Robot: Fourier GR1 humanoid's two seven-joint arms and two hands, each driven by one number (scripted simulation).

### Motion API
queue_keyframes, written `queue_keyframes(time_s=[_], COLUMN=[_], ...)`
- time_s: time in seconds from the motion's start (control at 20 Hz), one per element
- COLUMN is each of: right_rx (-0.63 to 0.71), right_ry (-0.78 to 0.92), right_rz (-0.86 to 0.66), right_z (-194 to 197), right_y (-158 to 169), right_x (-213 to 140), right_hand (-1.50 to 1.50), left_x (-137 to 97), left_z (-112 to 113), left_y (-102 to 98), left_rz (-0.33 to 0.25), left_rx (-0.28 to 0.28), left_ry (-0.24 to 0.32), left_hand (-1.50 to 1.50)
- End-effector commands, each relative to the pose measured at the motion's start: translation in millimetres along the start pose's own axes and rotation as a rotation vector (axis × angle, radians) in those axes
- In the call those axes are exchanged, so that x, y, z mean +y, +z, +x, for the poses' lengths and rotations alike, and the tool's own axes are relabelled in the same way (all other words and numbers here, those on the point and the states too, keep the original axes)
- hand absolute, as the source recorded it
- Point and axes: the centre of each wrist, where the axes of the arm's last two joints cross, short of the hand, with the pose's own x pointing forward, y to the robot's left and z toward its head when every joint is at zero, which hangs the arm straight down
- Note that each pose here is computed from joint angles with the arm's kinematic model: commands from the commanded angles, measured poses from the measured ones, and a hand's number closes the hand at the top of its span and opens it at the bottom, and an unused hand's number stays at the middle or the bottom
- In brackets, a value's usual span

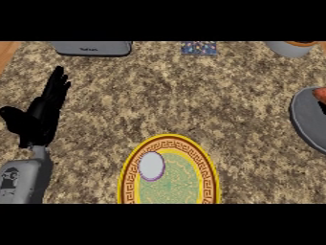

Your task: Pick the sweet potato from the plate and place it in the pan

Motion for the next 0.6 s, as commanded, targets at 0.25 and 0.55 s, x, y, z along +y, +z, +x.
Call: queue_keyframes(time_s=[0.25, 0.55], right_rx=[0.061, 0.171], right_ry=[0.011, -0.252], right_rz=[-0.007, 0.286], right_z=[-60.1, -71.3], right_y=[-25.1, -18.0], right_x=[28.1, 42.5], right_hand=[1.50, -1.50], left_x=[-16.8, -2.7], left_z=[5.7, 6.5], left_y=[0.3, -7.6], left_rz=[-0.034, -0.018], left_rx=[-0.013, -0.021], left_ry=[0.003, 0.004], left_hand=[0.00, 0.00])
